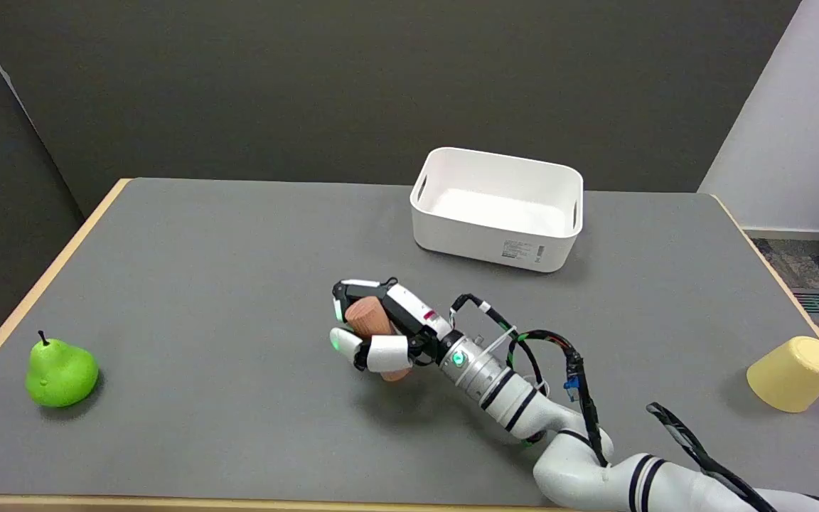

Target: Place the wooden cylinder in the box.

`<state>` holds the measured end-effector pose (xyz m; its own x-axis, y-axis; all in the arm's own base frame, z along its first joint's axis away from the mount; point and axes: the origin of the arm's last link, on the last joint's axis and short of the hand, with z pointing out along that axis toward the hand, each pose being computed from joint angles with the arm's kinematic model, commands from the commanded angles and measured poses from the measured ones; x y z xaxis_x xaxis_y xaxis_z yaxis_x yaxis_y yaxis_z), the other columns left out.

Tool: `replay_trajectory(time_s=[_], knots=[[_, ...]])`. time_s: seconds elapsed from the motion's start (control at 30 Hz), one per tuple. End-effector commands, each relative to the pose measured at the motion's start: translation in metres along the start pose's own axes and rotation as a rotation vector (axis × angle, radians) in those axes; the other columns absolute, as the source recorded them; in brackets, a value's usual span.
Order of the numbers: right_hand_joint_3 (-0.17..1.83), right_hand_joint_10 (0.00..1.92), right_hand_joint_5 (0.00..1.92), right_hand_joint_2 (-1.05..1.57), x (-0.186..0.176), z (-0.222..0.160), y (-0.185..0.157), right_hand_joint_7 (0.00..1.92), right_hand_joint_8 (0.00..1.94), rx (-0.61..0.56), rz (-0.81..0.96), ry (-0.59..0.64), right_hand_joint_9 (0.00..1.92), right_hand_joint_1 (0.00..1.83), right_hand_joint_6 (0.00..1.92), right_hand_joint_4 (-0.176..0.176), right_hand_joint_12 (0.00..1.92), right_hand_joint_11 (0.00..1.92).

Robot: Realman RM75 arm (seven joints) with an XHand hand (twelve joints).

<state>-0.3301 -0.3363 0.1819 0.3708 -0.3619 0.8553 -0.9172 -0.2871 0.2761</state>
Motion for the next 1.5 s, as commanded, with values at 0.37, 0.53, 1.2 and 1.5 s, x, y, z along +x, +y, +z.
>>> replay_trajectory(time_s=[0.37,0.53,1.2,1.5], knots=[[0.9,1.92,0.59,0.99,0.111,0.087,-0.057,1.02,1.94,0.145,-0.249,0.257,1.3,0.83,1.92,0.006,1.92,1.03],[0.9,1.92,0.59,0.99,0.151,0.112,-0.059,1.02,1.94,0.089,-0.313,0.323,1.3,0.83,1.92,0.004,1.92,1.03],[0.87,1.92,0.58,1.01,0.289,0.131,-0.065,0.99,1.94,-0.158,-0.511,0.491,1.29,0.83,1.92,-0.009,1.92,0.99],[0.82,1.92,0.55,1.04,0.313,0.091,-0.014,0.91,1.94,-0.375,-0.567,0.533,1.24,0.83,1.92,-0.018,1.92,0.89]])
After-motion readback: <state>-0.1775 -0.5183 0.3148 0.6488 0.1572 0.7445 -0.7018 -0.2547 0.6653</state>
